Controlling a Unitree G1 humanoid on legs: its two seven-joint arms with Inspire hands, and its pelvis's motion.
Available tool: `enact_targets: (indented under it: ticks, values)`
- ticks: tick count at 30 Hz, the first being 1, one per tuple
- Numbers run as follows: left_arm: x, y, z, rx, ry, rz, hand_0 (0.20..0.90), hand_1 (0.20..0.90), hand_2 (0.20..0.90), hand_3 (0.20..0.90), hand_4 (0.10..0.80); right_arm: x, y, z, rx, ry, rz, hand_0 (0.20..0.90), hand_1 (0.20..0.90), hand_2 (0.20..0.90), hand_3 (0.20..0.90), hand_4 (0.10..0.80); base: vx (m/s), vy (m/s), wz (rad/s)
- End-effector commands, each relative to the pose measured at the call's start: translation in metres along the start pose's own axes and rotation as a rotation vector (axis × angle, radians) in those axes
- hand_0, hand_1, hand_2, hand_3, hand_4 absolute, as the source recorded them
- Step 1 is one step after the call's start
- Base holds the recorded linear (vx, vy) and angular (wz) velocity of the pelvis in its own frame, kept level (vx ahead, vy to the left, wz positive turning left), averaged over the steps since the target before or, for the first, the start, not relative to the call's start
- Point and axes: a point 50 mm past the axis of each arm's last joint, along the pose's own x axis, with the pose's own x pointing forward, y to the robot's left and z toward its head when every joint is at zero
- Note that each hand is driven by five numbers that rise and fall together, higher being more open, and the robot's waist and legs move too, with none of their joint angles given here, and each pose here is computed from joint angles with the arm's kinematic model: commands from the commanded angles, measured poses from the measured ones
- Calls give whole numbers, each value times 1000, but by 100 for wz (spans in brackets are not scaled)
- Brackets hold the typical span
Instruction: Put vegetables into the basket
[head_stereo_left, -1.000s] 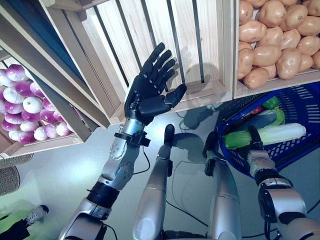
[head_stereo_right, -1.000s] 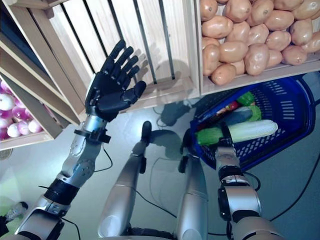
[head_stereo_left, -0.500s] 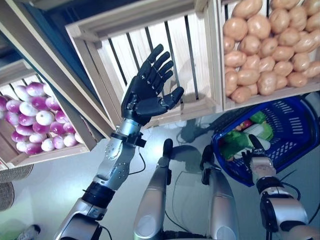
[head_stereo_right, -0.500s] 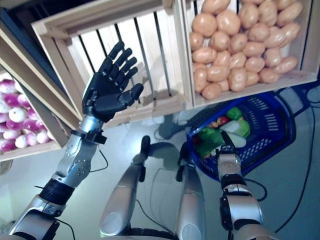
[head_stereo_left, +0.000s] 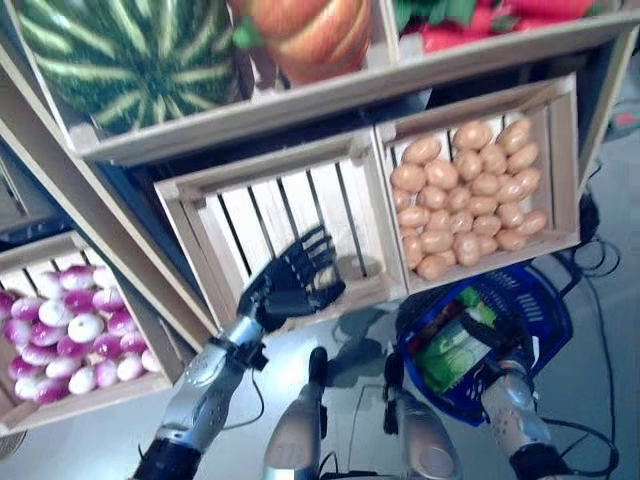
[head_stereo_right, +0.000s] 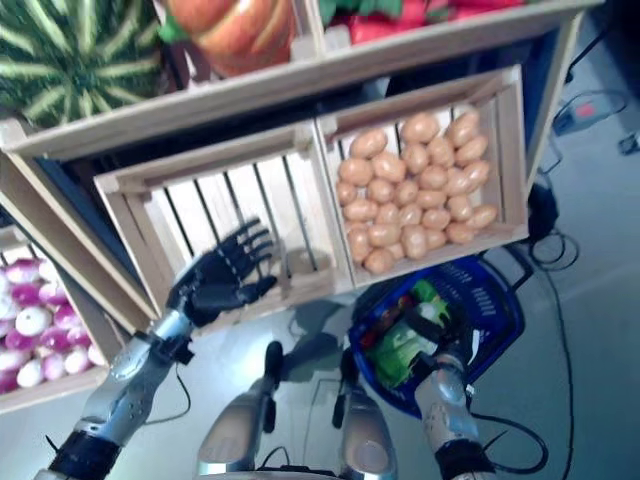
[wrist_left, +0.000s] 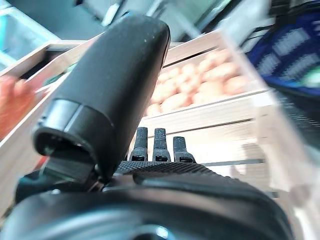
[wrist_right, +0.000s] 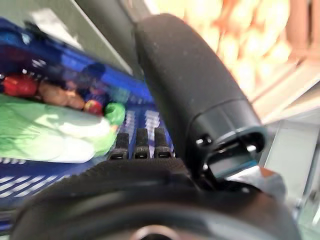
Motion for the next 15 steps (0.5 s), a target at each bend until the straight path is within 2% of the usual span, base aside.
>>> enact_targets:
  ticks: [1,4,9,15]
  values:
    - [-12,0,-27,168,98,-43,900,900,900,900,800,-11,-26,-23,-247,46,109,900,900,900,900,800,227,77,0]
    - [-23,15,-58,108,240,65,900,900,900,900,800,-17,-29,-51,-344,188,145,900,900,900,900,800,173,63,-1]
    - [-35,23,-90,173,398,133,900,900,900,900,800,-32,-33,-88,-544,354,223,900,900,900,900,800,95,46,-3]
    - [-54,28,-128,257,608,224,900,900,900,900,800,-49,-61,-120,-506,563,60,900,900,900,900,800,95,47,-3]
